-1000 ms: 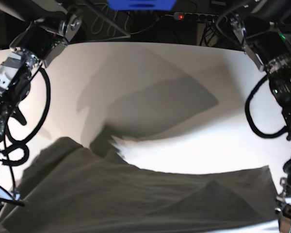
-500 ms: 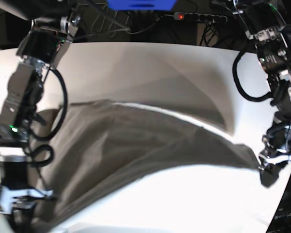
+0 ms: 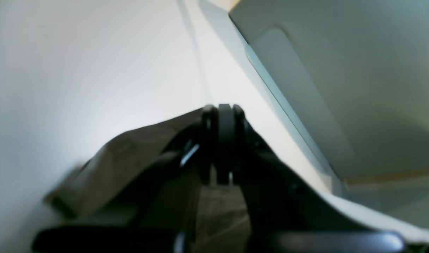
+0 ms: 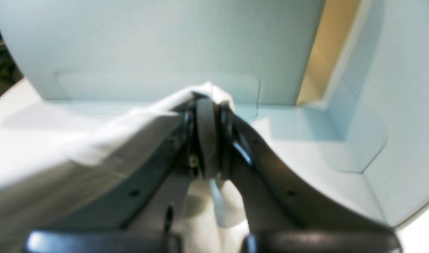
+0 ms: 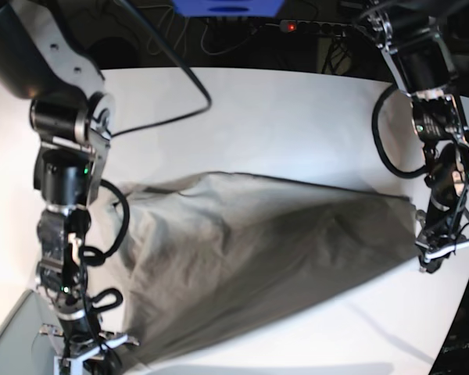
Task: Layout the t-shirt on the table in an organized manner, then fold the t-shirt properly
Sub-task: 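Release the shirt and raise both grippers, then grasp the shirt edges again with both grippers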
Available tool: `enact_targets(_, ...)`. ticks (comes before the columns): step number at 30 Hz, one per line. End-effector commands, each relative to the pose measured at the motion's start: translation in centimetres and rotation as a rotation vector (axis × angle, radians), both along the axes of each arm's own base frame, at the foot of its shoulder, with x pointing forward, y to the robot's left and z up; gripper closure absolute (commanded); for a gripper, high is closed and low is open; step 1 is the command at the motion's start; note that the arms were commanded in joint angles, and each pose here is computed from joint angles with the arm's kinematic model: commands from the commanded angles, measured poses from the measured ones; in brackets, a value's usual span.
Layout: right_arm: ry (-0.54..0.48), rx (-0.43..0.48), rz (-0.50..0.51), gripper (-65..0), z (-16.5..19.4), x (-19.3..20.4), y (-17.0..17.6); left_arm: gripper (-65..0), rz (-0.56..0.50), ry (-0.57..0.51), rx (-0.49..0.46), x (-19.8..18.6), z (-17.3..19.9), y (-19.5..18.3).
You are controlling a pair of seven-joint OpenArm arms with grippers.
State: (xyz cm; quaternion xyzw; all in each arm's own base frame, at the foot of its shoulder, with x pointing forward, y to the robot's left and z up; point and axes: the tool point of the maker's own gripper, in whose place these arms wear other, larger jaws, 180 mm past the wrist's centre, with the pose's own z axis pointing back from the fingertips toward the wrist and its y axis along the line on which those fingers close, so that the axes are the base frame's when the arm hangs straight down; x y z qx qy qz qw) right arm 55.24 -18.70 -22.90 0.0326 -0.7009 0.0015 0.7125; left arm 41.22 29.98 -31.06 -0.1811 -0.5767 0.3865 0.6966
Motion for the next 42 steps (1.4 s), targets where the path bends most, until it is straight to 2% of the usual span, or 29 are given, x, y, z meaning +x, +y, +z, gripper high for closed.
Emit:
enact_targets(1,-0.088,0.017,-0.014,-7.3,3.5,1.2,-0.5,-0.6,0.016,-0.058,0.019,1.3,2.2,0.8)
enact_targets(3,-0.061,0.03,-0.009,-14.1,2.9,1.8,-0.3,-1.6,0.015,-0.038,-0.005,2.3,1.4,0.8)
enact_targets(4,-0.053,0.033,-0.007,-18.2,2.8,2.0,-0.3,-4.2,0.014,-0.031,-0.019,2.9,1.3,0.7)
enact_targets(6,-0.055,0.034,-0.007,-25.2,2.9,2.1,-0.3,-13.2,0.016,-0.015,-0.034,3.6,0.9,1.0)
enact_targets(8,-0.053,0.034,-0.007,-30.5,2.9,2.1,-0.3,-26.5,0.016,-0.01,-0.043,4.1,0.7,1.0)
enact_targets(10,-0.035,0.029,-0.02,-31.6,1.9,1.6,-1.1,-36.8,0.016,-0.011,-0.044,4.0,0.7,0.9)
enact_targets(12,-0.005,0.015,-0.033,-31.6,0.2,0.8,-2.1,-40.5,0.017,-0.011,-0.045,3.9,0.7,1.0)
enact_targets(19,0.092,-0.024,-0.048,-32.1,-6.2,-3.8,-3.2,-40.4,0.025,0.064,0.0,-0.9,-2.7,1.5)
enact_targets(23,0.089,-0.076,-0.05,-32.1,-7.8,-8.2,-3.3,-40.6,0.03,0.125,0.064,-4.1,-4.2,3.1)
enact_targets(27,0.108,-0.097,-0.045,-32.1,-9.5,-12.4,-2.6,-40.7,0.043,0.209,0.05,-5.4,-7.1,4.1)
enact_targets(35,0.219,-0.161,-0.028,-32.1,-13.5,-21.8,-2.4,-40.5,0.063,0.298,-0.058,-3.3,-10.9,3.9)
enact_targets(40,0.289,-0.167,-0.069,-32.1,-15.5,-25.0,-4.1,-40.3,0.046,0.365,-0.001,-2.1,-11.8,3.8)
enact_targets(42,0.319,-0.16,-0.091,-32.1,-16.5,-25.7,-5.0,-37.0,0.037,0.379,0.025,-1.8,-11.9,3.7)
